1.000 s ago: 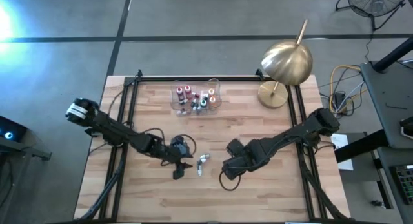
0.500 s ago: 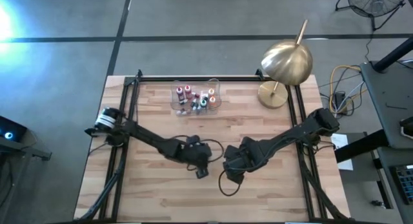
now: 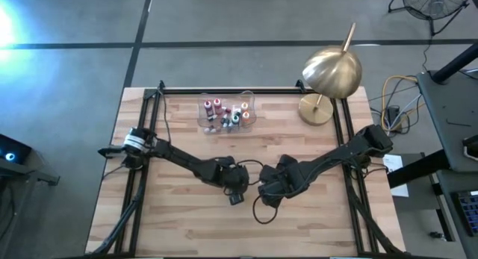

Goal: Pick & Place food coloring
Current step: Put the small red food coloring bottle into the transparent bin

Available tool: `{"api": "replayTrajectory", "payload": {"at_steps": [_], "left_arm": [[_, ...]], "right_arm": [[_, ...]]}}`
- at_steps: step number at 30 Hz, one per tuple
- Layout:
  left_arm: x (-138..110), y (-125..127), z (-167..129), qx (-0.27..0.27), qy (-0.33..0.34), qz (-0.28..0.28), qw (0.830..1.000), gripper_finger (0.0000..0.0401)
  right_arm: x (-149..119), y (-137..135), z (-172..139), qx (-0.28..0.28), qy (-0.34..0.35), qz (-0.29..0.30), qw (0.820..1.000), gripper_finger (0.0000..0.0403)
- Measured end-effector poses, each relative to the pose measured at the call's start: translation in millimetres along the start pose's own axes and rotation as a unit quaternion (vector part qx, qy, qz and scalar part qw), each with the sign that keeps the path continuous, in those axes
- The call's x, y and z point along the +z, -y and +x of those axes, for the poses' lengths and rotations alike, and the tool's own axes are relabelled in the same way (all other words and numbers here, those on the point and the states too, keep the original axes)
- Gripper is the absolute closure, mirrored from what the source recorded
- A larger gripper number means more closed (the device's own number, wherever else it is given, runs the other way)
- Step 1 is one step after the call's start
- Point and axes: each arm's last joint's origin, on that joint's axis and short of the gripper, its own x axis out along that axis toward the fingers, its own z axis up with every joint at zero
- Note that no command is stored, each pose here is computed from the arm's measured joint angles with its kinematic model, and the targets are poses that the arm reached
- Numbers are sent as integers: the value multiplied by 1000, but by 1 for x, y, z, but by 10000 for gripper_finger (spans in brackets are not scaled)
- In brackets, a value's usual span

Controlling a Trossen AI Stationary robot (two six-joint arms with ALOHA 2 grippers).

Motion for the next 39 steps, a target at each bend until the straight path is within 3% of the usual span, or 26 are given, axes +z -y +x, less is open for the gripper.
{"api": "replayTrajectory", "payload": {"at_steps": [11,16,21,25,29,33,35,39], "left_arm": [[6,-9,3,6,6,12,1000,365],[12,-17,-8,5,15,12,1000,368],[23,-36,-60,49,35,31,998,363],[31,-66,-115,129,85,22,988,362],[41,-111,-152,190,124,-33,973,361],[49,-173,-156,203,112,-116,966,357],[53,-198,-156,185,119,-152,964,347],[58,-219,-154,116,130,-181,968,296]], "right_arm": [[-1,2,5,-20,19,21,999,170],[0,3,5,-34,41,42,998,170],[2,9,-7,-44,79,72,993,176],[5,16,-19,-46,113,87,989,179],[8,22,-25,-48,131,98,985,180],[12,23,-24,-46,132,107,984,180],[12,23,-24,-44,133,113,984,180],[12,22,-24,-36,133,128,982,180]]}}
